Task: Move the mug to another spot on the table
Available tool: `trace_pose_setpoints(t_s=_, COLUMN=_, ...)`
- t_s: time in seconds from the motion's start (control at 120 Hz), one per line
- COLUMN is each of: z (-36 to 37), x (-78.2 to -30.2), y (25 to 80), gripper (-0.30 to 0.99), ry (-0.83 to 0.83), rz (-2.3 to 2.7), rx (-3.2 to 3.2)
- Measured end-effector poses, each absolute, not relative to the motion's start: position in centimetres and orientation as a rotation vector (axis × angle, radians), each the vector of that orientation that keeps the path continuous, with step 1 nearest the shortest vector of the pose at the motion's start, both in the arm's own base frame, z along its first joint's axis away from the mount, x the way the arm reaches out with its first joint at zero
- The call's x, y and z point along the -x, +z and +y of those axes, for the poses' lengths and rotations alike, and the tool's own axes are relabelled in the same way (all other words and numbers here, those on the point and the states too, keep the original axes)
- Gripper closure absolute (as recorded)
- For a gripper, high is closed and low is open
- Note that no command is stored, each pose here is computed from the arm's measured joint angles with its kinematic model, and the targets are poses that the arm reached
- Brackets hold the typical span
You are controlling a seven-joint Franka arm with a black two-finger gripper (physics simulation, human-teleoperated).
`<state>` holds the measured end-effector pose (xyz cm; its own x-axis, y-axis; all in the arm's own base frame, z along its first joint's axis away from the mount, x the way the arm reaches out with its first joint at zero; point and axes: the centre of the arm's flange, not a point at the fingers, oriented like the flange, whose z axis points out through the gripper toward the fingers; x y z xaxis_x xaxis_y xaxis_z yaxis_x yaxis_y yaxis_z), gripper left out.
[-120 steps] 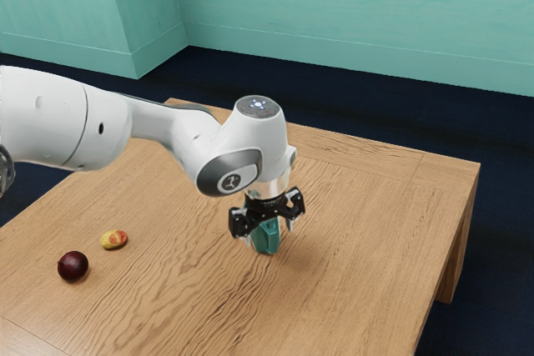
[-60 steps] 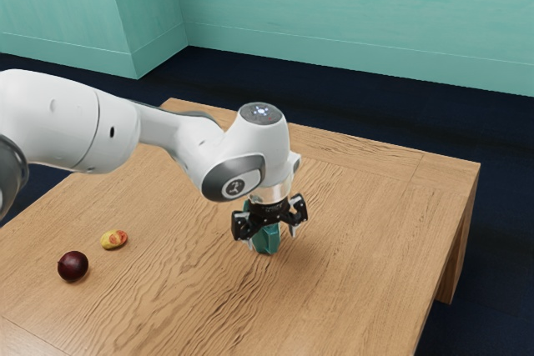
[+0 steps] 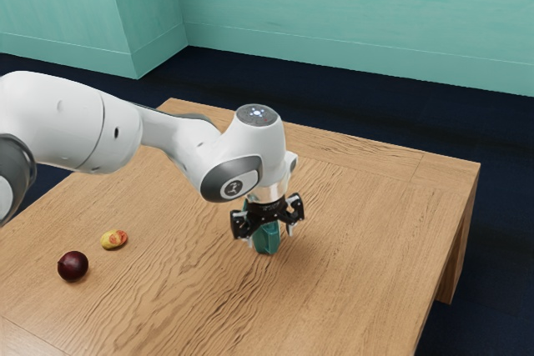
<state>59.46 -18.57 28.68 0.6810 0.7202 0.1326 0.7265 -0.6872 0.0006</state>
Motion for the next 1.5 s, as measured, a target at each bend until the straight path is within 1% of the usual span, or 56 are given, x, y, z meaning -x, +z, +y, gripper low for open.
trace_pose_setpoints(t_s=0.083, z=-18.6, x=-59.5, y=28.5, gripper=0.1, ry=-0.192, rz=-1.217, rx=2.836)
trace_pose_setpoints(t_s=0.167, z=-18.6, x=-59.6, y=28.3, gripper=0.18, ry=-0.193, rz=-1.214, rx=2.839)
trace_pose_setpoints(t_s=0.317, z=-18.6, x=-59.6, y=28.6, gripper=0.36, ry=-0.203, rz=-1.21, rx=2.845)
trace_pose_setpoints(t_s=0.533, z=-18.6, x=-59.6, y=28.9, gripper=0.49, ry=-0.216, rz=-1.204, rx=2.844)
trace_pose_setpoints(t_s=0.65, z=-18.7, x=-59.9, y=30.0, gripper=0.58, ry=-0.247, rz=-1.199, rx=2.846)
trace_pose_setpoints(t_s=0.808, z=-18.6, x=-60.0, y=31.4, gripper=0.66, ry=-0.284, rz=-1.193, rx=2.843)
trace_pose_setpoints(t_s=1.008, z=-16.0, x=-60.6, y=32.5, gripper=0.7, ry=-0.313, rz=-1.247, rx=2.794)
trace_pose_setpoints(t_s=1.258, z=-12.3, x=-61.0, y=33.7, gripper=0.71, ry=-0.34, rz=-1.339, rx=2.732)
trace_pose_setpoints(t_s=1.367, z=-11.2, x=-59.8, y=33.7, gripper=0.71, ry=-0.321, rz=-1.36, rx=2.709)
trace_pose_setpoints(t_s=1.5, z=-10.6, x=-57.0, y=33.5, gripper=0.71, ry=-0.287, rz=-1.373, rx=2.691)
